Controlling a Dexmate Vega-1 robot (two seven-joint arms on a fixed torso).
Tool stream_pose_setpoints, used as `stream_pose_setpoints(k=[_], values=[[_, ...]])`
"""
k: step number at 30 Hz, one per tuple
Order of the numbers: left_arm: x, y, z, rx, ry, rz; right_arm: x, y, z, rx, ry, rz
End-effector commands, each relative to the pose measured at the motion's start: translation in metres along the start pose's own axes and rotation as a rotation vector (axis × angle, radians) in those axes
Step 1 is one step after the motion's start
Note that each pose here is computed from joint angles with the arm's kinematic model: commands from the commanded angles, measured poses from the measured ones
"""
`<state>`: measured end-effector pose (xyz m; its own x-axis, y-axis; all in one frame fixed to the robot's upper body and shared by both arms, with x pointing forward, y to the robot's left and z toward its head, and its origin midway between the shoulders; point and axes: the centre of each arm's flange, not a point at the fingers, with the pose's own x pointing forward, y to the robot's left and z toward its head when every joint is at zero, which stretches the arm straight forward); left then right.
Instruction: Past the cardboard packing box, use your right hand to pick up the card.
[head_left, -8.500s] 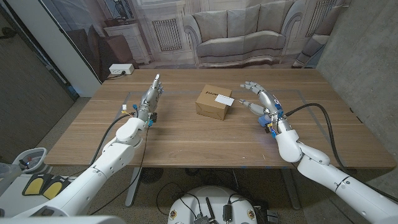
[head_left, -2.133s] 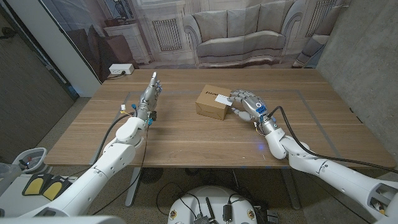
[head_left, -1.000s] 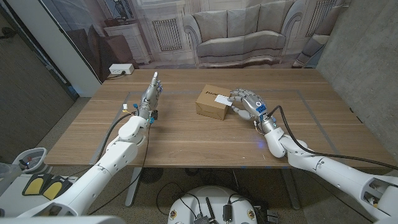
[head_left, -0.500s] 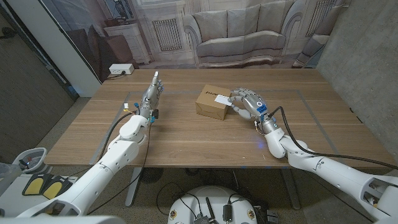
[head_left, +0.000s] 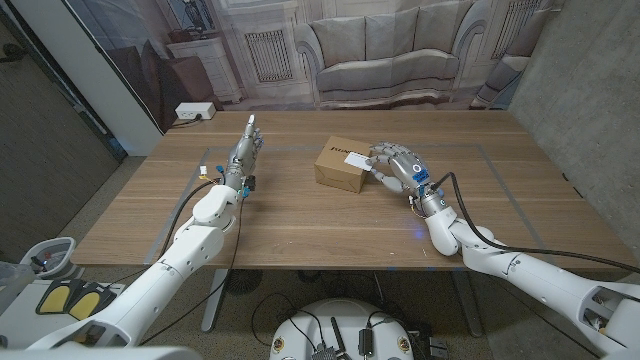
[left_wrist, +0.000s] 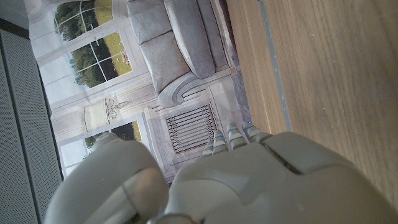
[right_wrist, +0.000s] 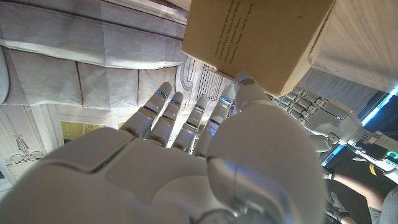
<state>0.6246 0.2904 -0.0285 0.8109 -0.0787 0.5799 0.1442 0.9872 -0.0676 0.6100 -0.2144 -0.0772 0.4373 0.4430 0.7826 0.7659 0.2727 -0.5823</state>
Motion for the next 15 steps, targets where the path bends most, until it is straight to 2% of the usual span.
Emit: stream_pose_setpoints(k=[1,15], values=[[0.001,-0.0011,-0.0001,0.002,0.003,-0.003,0.0012,0.0019,-0.0014,0.006,0.003,0.0],[0.0064,-0.0051,-0.0007,0.003,0.008,-0.009,-0.0026,0.0052,-0.0045,0.002,0.014,0.02]])
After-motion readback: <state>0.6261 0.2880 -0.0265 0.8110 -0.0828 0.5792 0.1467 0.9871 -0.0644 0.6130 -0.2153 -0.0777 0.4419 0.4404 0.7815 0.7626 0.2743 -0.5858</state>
